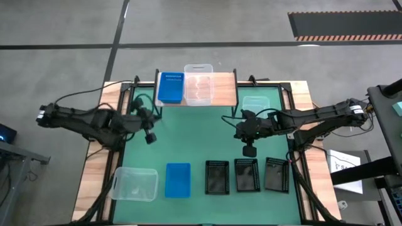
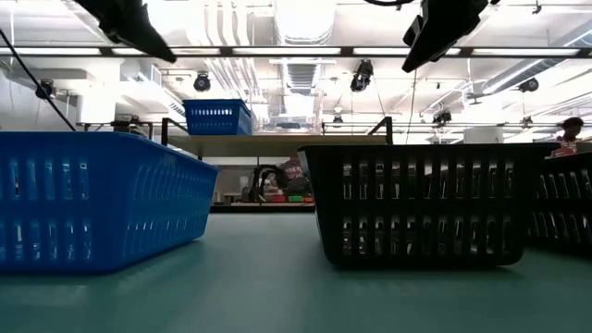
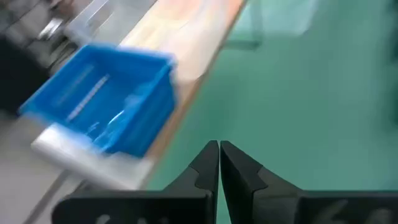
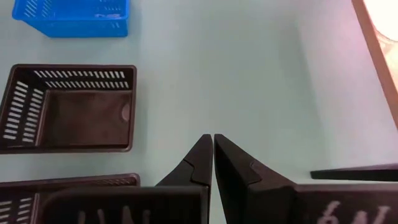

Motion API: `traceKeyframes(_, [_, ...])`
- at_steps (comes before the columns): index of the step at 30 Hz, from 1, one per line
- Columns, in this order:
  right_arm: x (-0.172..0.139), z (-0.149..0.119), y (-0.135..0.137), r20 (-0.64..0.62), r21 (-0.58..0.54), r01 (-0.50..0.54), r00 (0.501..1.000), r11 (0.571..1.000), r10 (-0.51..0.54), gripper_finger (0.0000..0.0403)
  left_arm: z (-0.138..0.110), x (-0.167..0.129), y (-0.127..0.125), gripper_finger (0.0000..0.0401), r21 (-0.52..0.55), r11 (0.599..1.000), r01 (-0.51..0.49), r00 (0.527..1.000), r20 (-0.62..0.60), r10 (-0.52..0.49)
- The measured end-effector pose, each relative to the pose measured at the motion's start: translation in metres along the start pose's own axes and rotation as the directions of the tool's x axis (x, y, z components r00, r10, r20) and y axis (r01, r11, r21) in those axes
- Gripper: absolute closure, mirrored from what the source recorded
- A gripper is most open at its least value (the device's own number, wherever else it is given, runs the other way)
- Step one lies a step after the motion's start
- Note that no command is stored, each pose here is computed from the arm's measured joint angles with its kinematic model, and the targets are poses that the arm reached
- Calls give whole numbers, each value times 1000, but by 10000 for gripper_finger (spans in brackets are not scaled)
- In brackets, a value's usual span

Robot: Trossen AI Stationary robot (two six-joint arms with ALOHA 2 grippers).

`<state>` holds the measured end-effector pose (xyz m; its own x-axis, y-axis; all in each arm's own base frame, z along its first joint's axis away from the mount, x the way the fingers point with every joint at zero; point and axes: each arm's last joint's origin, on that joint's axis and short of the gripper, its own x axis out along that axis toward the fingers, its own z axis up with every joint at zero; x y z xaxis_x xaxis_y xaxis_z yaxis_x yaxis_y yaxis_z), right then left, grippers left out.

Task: Stack baskets on shelf by color
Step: Stack the top blue bin on the blue bin on the shelf

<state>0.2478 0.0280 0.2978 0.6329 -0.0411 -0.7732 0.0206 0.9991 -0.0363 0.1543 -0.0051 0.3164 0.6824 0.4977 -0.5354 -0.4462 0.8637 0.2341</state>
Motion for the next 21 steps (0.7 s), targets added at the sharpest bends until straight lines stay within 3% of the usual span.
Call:
traceKeyframes(7, [0, 0, 0, 0, -11, -2, 1000, 1000, 2, 394, 11, 5, 33, 401, 61, 982, -177, 968, -168, 185])
traceKeyframes(14, [0, 0, 1, -2, -22, -25, 1000, 999, 25, 394, 12, 34, 59, 401, 125, 960, -252, 926, -257, 277])
traceKeyframes(21, [0, 0, 1, -2, -22, -25, 1000, 999, 25, 394, 13, 59, 66, 401, 167, 966, -195, 917, -319, 241])
